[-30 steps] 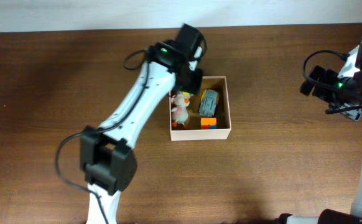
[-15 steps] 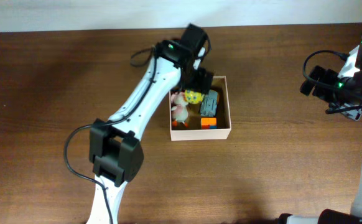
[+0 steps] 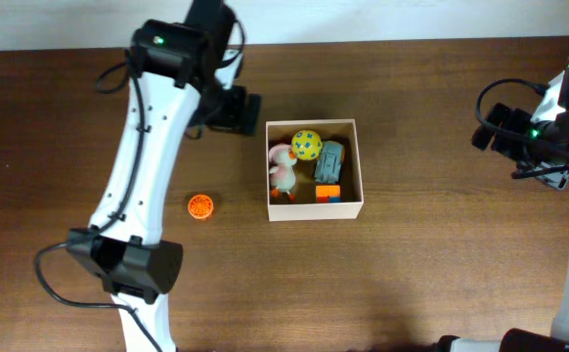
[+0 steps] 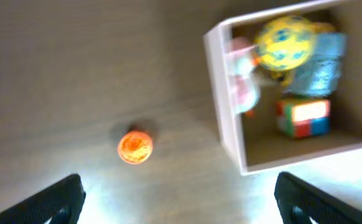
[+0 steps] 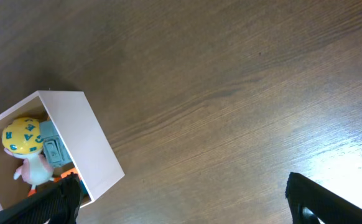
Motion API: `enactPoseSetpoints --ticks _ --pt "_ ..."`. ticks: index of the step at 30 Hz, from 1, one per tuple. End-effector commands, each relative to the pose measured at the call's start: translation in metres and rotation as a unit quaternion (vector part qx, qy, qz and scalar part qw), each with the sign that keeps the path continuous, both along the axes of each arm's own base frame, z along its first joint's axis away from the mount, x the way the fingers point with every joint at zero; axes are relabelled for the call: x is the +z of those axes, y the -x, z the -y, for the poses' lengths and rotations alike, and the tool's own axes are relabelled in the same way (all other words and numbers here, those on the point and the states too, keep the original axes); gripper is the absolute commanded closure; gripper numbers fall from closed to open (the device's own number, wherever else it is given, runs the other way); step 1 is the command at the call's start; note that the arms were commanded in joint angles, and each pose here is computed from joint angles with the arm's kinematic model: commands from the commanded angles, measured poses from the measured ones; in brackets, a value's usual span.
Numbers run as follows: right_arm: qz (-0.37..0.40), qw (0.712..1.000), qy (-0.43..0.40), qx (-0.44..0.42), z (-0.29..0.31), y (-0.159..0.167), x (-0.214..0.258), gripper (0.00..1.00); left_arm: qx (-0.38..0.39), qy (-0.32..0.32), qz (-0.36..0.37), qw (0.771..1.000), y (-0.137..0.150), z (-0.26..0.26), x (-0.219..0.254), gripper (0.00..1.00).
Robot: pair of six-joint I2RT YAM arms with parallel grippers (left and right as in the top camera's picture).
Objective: Pack container
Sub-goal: 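Move the left gripper to the orange spiky ball and grasp it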
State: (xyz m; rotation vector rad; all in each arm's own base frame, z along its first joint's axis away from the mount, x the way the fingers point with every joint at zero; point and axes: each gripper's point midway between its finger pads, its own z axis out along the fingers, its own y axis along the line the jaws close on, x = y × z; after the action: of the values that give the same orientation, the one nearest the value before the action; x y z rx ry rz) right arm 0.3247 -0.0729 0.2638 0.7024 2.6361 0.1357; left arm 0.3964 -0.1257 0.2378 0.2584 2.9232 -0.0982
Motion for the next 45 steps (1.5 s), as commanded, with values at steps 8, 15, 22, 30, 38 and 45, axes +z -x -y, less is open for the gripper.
enactPoseSetpoints --ticks 8,15,22,30,38,45 --pt "-0.005 1.000 -0.007 0.000 -0.001 -0.001 -0.004 0.01 0.043 -0.045 -0.128 0.990 0.020 -0.047 -0.087 0.01" --pt "-0.005 1.000 -0.007 0.000 -0.001 -0.001 -0.004 0.01 0.063 -0.053 -0.170 0.982 0.033 -0.068 -0.160 0.01" --pt "-0.005 1.000 -0.007 0.000 -0.001 -0.001 -0.004 0.01 0.070 -0.036 -0.188 0.979 0.049 -0.079 -0.212 0.00" --pt "-0.005 1.000 -0.007 0.000 -0.001 -0.001 -0.004 0.01 0.061 -0.039 -0.189 0.979 0.058 -0.074 -0.233 0.11" --pt "-0.005 1.000 -0.007 0.000 -0.001 -0.001 -0.004 0.01 0.061 -0.038 -0.187 0.980 0.060 -0.074 -0.242 0.33" --pt "-0.005 1.000 -0.007 0.000 -0.001 -0.001 -0.004 0.01 0.061 -0.036 -0.181 0.981 0.057 -0.074 -0.241 0.57"
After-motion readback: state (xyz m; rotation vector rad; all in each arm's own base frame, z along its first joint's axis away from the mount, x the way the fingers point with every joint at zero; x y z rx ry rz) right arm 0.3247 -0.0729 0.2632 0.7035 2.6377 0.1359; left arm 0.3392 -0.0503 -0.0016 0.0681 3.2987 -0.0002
